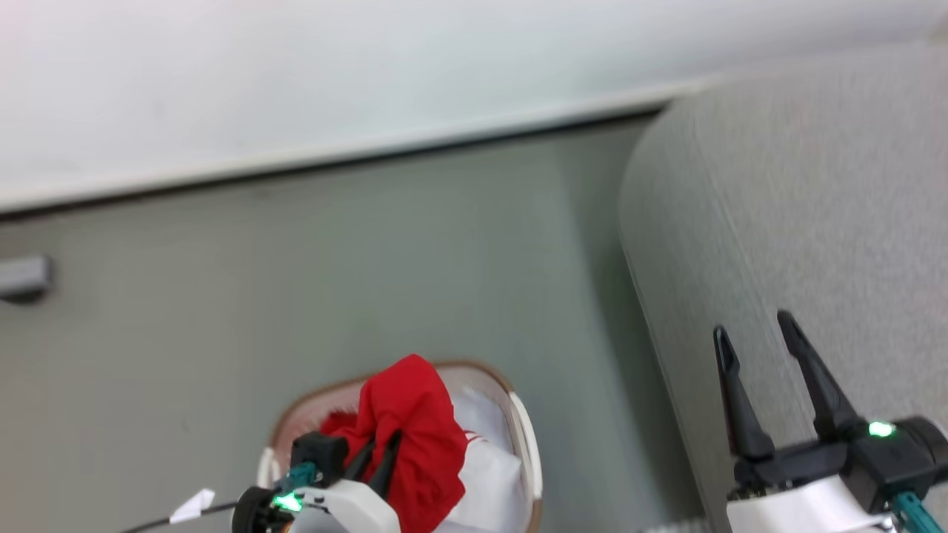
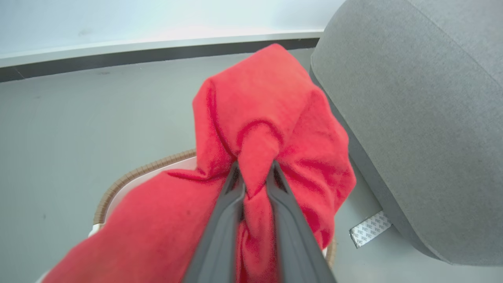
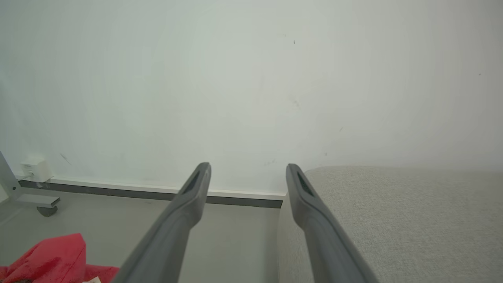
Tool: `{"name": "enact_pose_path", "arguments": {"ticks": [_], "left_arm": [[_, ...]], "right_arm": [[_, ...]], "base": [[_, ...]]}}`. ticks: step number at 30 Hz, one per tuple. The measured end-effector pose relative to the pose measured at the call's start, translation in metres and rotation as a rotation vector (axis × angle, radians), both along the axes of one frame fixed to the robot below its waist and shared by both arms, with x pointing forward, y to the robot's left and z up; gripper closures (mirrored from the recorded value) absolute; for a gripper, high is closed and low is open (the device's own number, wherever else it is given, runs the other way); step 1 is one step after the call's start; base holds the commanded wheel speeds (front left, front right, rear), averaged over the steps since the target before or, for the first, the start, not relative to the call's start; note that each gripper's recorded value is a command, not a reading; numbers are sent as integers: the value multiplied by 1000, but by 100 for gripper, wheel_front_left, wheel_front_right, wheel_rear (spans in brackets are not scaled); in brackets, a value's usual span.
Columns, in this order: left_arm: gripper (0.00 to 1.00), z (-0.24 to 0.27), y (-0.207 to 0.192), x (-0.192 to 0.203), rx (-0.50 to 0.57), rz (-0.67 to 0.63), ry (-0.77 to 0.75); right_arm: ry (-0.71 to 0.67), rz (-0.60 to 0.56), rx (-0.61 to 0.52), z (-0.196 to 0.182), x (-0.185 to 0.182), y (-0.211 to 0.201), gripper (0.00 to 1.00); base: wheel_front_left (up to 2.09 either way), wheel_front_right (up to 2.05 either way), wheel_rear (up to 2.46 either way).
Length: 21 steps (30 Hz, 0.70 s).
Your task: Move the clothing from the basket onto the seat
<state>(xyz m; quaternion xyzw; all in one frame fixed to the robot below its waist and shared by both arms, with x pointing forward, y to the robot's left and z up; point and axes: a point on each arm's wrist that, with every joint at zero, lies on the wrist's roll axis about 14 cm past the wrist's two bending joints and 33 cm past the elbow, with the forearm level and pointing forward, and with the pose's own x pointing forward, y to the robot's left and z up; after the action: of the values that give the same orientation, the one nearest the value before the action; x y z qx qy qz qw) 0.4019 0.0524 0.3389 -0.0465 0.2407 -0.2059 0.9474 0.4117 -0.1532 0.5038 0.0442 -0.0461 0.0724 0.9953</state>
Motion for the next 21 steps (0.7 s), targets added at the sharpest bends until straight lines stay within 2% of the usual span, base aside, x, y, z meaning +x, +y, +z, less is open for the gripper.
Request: {"name": "enact_pose_path", "arguments": {"ticks": [8,21], "left_arm": [[100,86,20,-3,-78,108,-241],[100,206,38,-6,-140,154,-552]], "right_arm": [[-63,41,26,26,-35,15,0],[-115,55,44,43,-67,20,0]], "base": [[0,0,0],[0,0,0]]}}
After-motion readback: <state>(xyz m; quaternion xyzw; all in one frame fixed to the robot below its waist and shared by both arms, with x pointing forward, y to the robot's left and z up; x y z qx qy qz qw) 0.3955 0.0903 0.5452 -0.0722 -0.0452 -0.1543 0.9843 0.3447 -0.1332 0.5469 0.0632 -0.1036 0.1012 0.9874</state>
